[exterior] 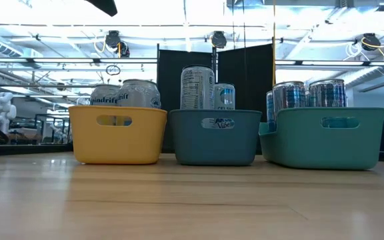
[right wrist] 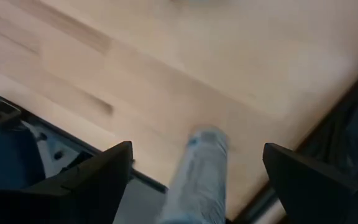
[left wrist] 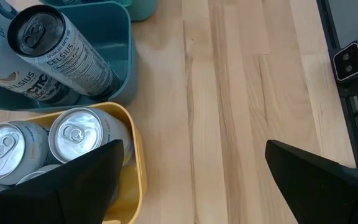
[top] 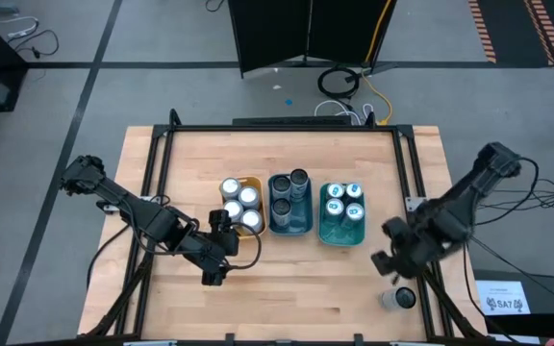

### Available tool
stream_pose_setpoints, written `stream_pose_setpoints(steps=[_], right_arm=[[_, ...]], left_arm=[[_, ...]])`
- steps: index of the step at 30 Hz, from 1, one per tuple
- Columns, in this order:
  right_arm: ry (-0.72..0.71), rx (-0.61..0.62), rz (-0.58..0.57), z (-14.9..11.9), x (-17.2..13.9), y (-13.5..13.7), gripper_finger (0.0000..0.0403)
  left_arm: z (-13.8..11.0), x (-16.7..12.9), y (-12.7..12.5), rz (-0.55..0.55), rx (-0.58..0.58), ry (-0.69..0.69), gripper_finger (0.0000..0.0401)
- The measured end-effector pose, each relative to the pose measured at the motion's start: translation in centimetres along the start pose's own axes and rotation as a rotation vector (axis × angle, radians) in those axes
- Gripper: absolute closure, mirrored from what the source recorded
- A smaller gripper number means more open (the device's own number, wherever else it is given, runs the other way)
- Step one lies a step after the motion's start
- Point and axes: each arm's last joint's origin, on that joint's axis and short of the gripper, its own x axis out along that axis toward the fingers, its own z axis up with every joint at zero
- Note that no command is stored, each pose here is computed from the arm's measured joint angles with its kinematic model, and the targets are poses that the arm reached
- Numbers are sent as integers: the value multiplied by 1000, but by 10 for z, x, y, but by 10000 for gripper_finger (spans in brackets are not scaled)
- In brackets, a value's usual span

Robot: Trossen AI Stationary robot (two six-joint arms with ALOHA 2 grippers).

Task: Sort soda cans
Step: Put the white-blue soda can into the blue bin

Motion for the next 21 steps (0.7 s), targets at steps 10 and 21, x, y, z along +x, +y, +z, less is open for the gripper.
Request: stream_pose_setpoints(steps=[10, 21], right_arm=[[9, 115, 8, -58, 13, -13, 51], [38, 125, 15, -85, 36, -5, 51]], left_arm=[[1, 0, 0, -2, -2, -5, 1], [5, 0, -2, -20, -17, -53, 1]])
